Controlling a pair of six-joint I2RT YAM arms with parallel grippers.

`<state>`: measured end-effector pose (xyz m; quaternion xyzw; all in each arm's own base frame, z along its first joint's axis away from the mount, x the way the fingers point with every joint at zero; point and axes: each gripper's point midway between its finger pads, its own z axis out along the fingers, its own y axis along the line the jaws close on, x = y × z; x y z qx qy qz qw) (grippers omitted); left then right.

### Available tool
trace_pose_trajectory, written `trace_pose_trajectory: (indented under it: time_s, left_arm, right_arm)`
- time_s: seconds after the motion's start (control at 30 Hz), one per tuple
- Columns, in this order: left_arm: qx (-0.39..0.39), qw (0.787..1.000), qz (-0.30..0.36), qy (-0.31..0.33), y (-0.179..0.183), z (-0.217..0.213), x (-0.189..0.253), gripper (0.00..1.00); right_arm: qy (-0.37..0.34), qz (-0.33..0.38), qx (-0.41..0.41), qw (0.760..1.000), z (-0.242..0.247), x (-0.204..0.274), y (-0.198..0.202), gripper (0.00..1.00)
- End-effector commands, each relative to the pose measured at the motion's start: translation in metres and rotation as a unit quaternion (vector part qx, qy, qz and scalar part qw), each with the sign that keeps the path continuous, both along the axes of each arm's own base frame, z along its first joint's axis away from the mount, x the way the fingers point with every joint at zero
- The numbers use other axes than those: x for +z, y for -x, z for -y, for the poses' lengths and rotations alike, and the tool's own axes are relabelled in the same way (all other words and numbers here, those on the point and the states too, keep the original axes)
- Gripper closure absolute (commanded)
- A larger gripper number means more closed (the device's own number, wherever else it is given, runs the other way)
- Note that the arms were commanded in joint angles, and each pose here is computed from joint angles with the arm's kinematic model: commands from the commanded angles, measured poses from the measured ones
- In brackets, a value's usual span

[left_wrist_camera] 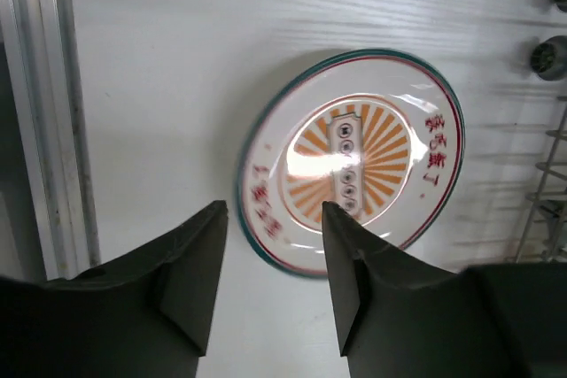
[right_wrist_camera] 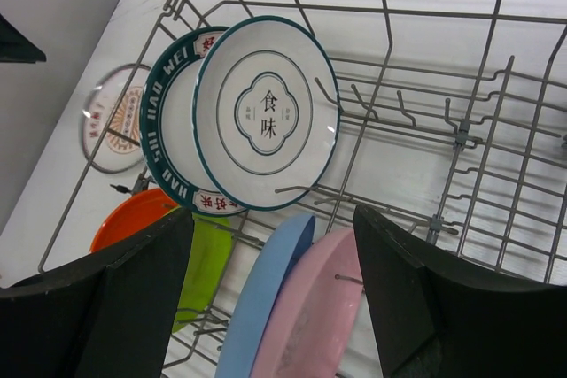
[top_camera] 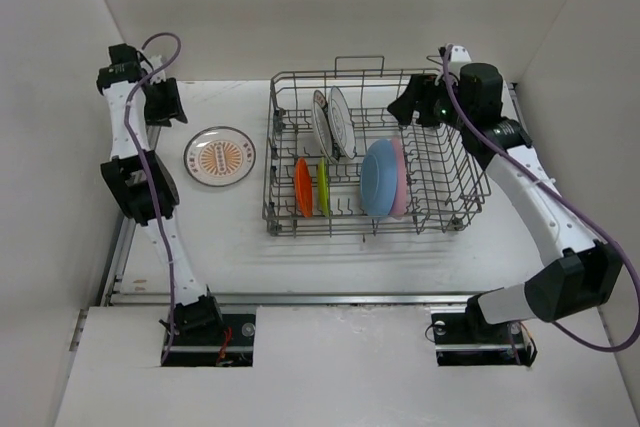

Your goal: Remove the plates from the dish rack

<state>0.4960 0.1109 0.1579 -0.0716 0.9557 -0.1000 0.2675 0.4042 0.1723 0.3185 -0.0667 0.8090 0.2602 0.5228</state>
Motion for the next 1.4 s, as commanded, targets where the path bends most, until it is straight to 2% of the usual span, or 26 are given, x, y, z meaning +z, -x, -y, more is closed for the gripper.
trace_pose_trajectory:
  time_s: [0.0,0.07,0.1,0.17,0.2,0.23,0.3,0.37,0.47,0.63,0.67,0.8,1.03,1.17,1.2,1.3,1.33,1.37]
  left_arm:
    - [-0.026,0.998,0.047,-0.031,0.005,0.026,0.066,0.58]
    - [-0.055,0.994,0.099,0.002,0.006,0.058,0.108,0.58]
    - [-0.086,0.988,0.127,0.033,0.005,0.094,0.128,0.48]
    - [-0.123,0.972,0.197,0.041,0.006,0.133,0.174,0.35]
    - [-0.156,0.964,0.208,0.049,0.01,0.17,0.181,0.29]
    - [-0.17,0.954,0.241,0.054,0.007,0.191,0.197,0.19]
    - [-0.195,0.942,0.267,0.059,0.011,0.228,0.213,0.11]
    - [-0.222,0.938,0.256,0.073,0.015,0.274,0.209,0.04]
    - [-0.23,0.943,0.225,0.083,0.007,0.312,0.181,0.04]
    - [-0.251,0.946,0.206,-0.008,0.008,0.337,0.147,0.17]
    - [-0.249,0.945,0.21,-0.031,0.009,0.341,0.146,0.26]
    - [-0.244,0.95,0.182,-0.063,0.008,0.341,0.12,0.42]
    - [-0.259,0.953,0.133,-0.085,0.011,0.358,0.075,0.49]
    - [-0.265,0.954,0.102,-0.095,0.018,0.358,0.057,0.64]
    - [-0.266,0.954,0.098,-0.096,0.017,0.358,0.052,0.73]
    - [-0.258,0.958,0.09,-0.091,0.02,0.358,0.05,0.88]
    - [-0.249,0.961,0.088,-0.085,0.02,0.359,0.05,0.97]
    - [-0.244,0.961,0.101,-0.079,0.018,0.36,0.06,1.0]
  right_arm:
    - [-0.001,0.05,-0.007,0.999,0.008,0.037,0.013,0.21]
    - [-0.002,0.06,-0.012,0.998,0.011,0.044,0.02,0.21]
    - [-0.003,0.065,-0.017,0.998,0.014,0.048,0.022,0.21]
    - [-0.002,0.068,-0.021,0.997,0.017,0.048,0.028,0.21]
    - [-0.001,0.068,-0.027,0.997,0.019,0.048,0.027,0.21]
    - [0.001,0.068,-0.033,0.997,0.022,0.046,0.029,0.21]
    - [0.005,0.062,-0.04,0.997,0.025,0.041,0.031,0.21]
    - [-0.002,0.052,-0.042,0.998,0.025,0.037,0.034,0.21]
    - [0.001,0.053,-0.053,0.997,0.031,0.036,0.042,0.21]
    - [0.009,0.055,-0.081,0.995,0.046,0.032,0.057,0.2]
    - [0.009,0.057,-0.081,0.995,0.047,0.032,0.06,0.2]
    - [0.014,0.057,-0.099,0.993,0.056,0.029,0.067,0.2]
    - [0.03,0.055,-0.111,0.992,0.063,0.023,0.072,0.18]
    - [0.038,0.052,-0.114,0.991,0.066,0.018,0.074,0.18]
    - [0.038,0.052,-0.114,0.991,0.066,0.018,0.074,0.18]
    - [0.04,0.047,-0.113,0.992,0.066,0.013,0.074,0.18]
    - [0.04,0.047,-0.113,0.992,0.066,0.013,0.074,0.18]
    - [0.042,0.042,-0.113,0.992,0.066,0.009,0.074,0.18]
